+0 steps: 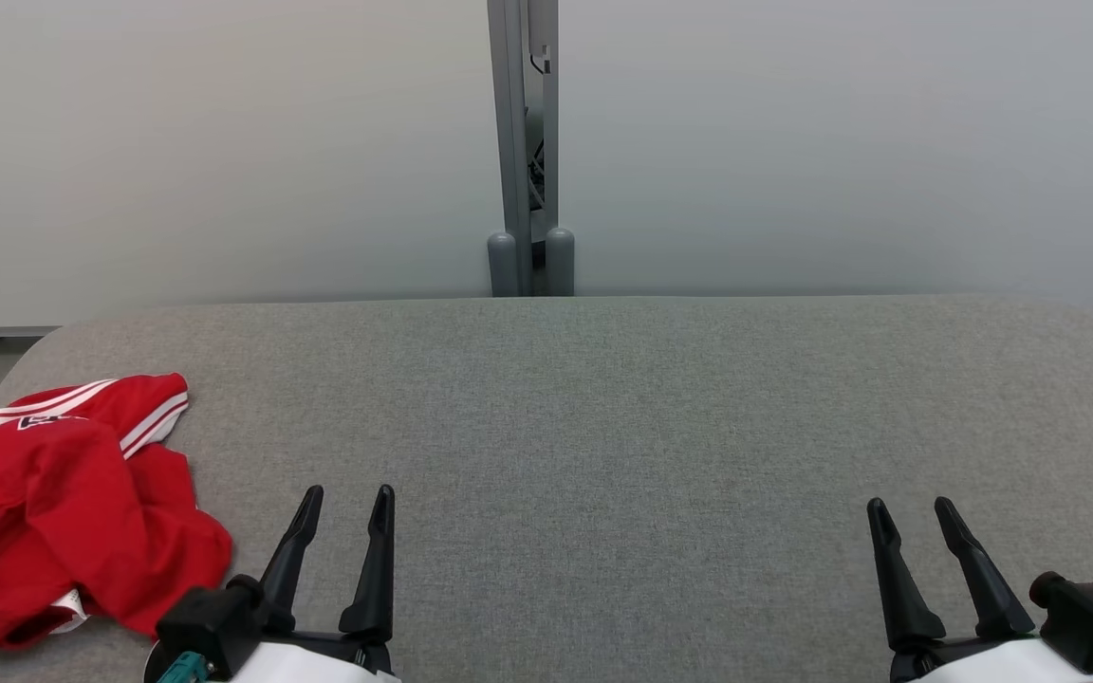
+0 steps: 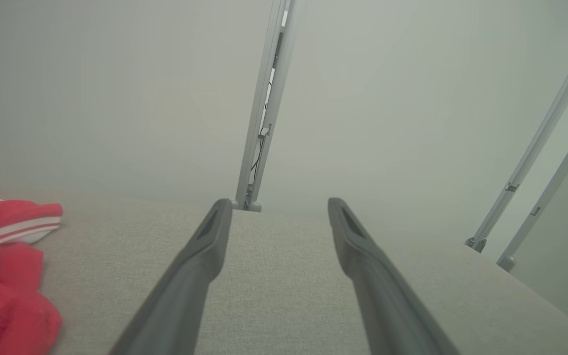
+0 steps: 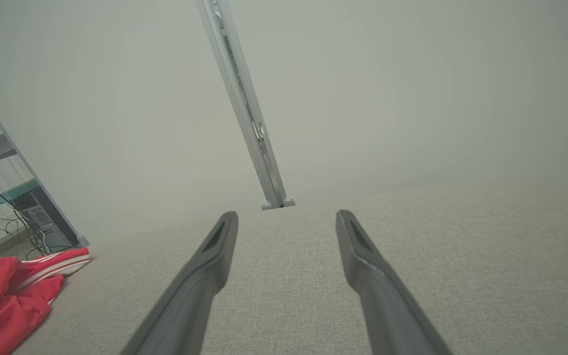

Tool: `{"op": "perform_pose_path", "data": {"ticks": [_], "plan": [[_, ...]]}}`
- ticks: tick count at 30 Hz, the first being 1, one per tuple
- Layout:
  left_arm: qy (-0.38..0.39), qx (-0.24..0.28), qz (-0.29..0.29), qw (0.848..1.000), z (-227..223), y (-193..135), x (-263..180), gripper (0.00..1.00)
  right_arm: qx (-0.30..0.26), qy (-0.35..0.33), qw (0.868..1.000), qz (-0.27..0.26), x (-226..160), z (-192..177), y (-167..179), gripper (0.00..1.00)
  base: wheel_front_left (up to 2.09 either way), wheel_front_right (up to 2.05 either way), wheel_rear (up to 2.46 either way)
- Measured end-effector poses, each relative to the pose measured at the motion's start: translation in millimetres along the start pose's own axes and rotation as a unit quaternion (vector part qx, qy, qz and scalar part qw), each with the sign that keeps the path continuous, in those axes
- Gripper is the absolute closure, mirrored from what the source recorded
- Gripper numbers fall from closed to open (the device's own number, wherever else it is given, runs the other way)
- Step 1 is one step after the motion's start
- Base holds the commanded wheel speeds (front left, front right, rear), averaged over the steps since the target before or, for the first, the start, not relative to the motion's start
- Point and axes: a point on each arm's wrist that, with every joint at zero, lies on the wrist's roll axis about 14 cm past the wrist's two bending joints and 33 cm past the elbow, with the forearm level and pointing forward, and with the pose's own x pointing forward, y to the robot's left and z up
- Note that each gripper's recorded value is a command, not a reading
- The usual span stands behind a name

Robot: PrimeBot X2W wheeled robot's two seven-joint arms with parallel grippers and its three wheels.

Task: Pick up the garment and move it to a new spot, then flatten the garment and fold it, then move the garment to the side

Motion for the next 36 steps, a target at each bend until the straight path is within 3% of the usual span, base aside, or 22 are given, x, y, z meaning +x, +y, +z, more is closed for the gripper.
{"op": "perform_pose_path", "data": {"ticks": [36], "plan": [[-0.015,0.119,-0.028,0.992,0.2,-11.9,-13.5,0.00,-0.121,-0.039,0.991,0.053,-10.9,10.2,26.9,0.00,0.00,0.00,0.00]]}}
